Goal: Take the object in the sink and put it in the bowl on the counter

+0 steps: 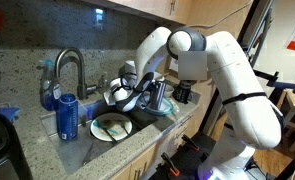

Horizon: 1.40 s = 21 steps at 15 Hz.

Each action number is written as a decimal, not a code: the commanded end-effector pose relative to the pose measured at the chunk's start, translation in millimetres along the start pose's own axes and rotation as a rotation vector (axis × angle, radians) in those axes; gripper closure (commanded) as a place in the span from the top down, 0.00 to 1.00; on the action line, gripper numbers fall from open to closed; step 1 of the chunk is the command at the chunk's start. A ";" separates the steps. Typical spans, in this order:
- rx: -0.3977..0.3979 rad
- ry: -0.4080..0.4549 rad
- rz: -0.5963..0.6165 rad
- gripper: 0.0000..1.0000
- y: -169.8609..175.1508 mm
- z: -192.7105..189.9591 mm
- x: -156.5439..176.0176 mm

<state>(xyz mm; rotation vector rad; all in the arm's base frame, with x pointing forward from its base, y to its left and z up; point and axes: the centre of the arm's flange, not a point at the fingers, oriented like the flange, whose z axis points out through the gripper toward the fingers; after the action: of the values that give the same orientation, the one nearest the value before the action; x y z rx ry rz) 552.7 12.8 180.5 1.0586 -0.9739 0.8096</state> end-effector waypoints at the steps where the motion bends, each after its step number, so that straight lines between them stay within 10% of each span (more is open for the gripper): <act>1: 0.005 -0.010 0.015 0.61 10.2 -3.1 15.3; 2: 0.009 -0.012 0.014 0.61 10.6 -4.9 16.6; 3: 0.009 -0.006 0.005 0.86 2.0 -4.5 3.9; 17: 0.015 -0.010 0.007 0.86 3.2 -7.4 5.8; 21: 0.014 0.003 0.001 1.00 5.8 -17.9 6.6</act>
<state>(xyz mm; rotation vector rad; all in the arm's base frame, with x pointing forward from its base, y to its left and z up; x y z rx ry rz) 552.9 22.2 182.3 1.0762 -0.9762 0.8174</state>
